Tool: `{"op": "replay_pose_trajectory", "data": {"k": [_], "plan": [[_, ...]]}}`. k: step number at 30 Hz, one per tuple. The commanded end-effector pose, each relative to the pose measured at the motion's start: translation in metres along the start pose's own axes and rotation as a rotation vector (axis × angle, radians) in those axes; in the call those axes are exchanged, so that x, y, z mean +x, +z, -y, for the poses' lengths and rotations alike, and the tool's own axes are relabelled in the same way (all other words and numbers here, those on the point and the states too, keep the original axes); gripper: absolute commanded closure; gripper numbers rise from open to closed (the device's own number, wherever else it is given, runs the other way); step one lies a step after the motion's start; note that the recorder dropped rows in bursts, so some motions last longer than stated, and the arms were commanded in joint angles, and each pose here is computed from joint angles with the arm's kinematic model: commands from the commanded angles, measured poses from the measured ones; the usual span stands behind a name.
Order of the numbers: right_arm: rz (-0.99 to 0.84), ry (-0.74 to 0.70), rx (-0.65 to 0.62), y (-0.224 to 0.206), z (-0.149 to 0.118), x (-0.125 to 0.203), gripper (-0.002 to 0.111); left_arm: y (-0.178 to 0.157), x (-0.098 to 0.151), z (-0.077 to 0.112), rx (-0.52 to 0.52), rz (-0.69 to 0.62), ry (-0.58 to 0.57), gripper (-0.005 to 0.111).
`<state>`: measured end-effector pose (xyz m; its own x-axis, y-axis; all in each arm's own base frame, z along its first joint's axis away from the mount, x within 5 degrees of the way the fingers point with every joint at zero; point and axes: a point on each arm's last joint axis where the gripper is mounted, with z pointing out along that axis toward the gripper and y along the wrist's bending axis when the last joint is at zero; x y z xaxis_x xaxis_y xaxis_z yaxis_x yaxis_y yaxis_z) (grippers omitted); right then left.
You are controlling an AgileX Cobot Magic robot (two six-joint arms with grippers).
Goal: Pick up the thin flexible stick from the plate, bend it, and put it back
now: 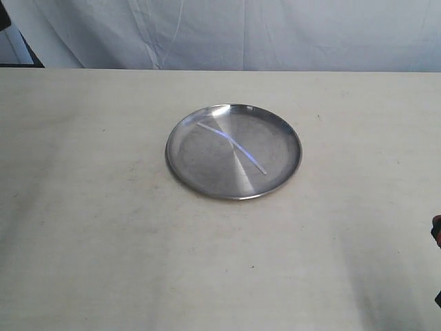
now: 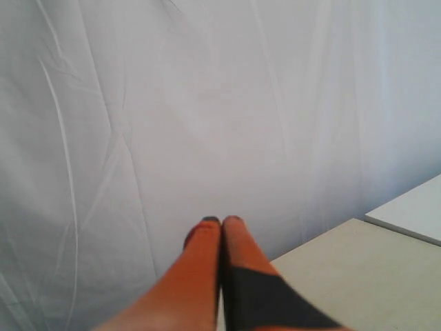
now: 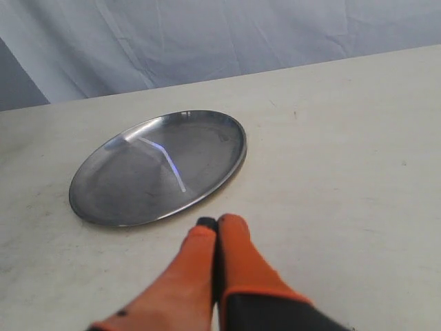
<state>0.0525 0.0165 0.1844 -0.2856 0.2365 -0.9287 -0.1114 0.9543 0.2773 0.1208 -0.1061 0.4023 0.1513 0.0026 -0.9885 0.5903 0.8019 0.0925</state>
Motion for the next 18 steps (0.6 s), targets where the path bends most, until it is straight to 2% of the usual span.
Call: {"op": "replay_pose_trajectory", "data": {"k": [1,5,6,9,13,18], "plan": [[0.005,0.0,0.005,0.0,0.001,0.001,0.108,-0.001,-0.001,-0.001,-0.008,0.004,-0.006,0.107],[0.005,0.0,0.005,0.0,0.001,0.001,0.108,-0.003,-0.002,-0.002,-0.011,0.012,-0.014,0.107],[0.005,0.0,0.005,0.0,0.001,0.001,0.108,-0.004,-0.002,-0.002,-0.013,0.01,-0.052,0.107],[0.005,0.0,0.005,0.0,0.001,0.001,0.108,-0.005,0.003,-0.007,-0.026,-0.021,-0.313,0.107],[0.005,0.0,0.005,0.0,0.001,0.001,0.108,-0.007,0.027,-0.022,-0.085,-0.061,-0.564,0.107],[0.005,0.0,0.005,0.0,0.001,0.001,0.108,-0.032,0.053,-0.041,-0.233,0.009,-0.842,0.107]]}}
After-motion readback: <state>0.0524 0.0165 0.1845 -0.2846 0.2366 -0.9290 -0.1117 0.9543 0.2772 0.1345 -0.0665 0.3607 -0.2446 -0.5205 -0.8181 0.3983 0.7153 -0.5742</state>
